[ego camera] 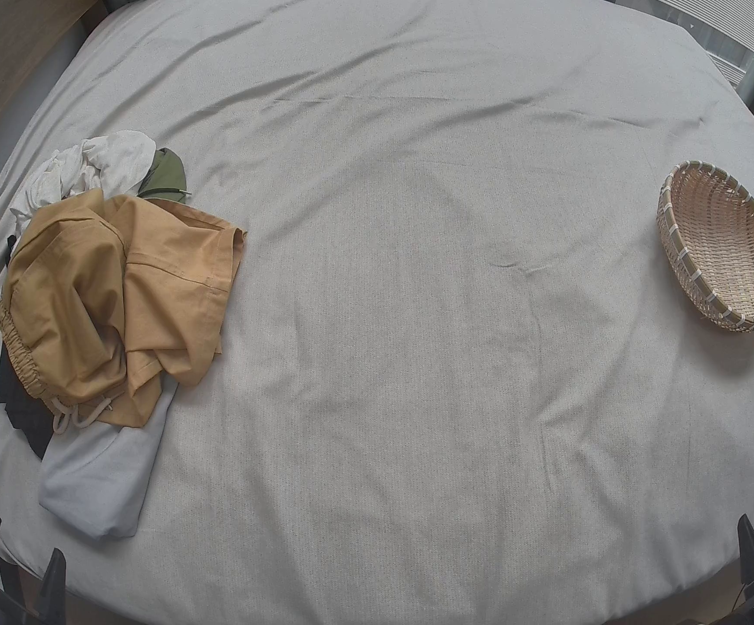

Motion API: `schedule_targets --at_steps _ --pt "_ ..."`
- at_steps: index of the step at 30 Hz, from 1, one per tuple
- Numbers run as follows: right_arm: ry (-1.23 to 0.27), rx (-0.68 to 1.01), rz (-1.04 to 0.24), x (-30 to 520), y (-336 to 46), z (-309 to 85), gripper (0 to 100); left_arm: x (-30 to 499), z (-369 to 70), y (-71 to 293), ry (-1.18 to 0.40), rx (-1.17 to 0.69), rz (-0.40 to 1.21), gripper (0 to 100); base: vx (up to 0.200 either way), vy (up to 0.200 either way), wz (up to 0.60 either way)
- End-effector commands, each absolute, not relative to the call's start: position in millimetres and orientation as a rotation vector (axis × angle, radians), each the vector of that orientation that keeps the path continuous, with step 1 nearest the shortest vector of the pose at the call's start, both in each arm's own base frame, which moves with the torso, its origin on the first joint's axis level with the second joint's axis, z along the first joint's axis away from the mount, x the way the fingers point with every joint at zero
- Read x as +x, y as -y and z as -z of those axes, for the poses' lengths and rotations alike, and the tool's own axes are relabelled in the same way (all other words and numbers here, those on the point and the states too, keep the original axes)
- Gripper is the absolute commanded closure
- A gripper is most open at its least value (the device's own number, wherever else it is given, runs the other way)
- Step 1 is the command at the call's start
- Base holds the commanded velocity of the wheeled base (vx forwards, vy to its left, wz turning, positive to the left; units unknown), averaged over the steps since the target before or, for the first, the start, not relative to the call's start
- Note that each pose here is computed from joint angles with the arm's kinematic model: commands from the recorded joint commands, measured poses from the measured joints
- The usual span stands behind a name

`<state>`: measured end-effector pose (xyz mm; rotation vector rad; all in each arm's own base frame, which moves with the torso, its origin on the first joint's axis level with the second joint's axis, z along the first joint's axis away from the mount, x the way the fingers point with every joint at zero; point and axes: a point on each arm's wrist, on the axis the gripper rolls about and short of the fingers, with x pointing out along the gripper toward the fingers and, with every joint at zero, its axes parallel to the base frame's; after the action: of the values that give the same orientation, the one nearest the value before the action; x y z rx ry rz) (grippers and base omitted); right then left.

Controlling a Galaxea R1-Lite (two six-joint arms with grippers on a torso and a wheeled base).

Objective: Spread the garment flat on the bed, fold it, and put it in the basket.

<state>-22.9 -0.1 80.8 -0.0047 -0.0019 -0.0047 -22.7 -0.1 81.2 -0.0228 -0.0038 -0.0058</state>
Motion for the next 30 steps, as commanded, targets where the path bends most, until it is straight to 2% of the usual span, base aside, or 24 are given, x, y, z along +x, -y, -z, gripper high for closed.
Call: schedule_targets --at_steps 1,30 --pt "0.000 -0.003 0.005 -22.8 0.1 -75.5 0 -22.7 -76.0 0.1 0.003 -0.029 0.005 0 0.000 0.000 0.00" --pt "0.003 0.023 0.029 -22.8 0.7 -75.8 0 -22.8 -76.0 0.1 0.005 -0.025 0.006 0 0.000 0.000 0.00"
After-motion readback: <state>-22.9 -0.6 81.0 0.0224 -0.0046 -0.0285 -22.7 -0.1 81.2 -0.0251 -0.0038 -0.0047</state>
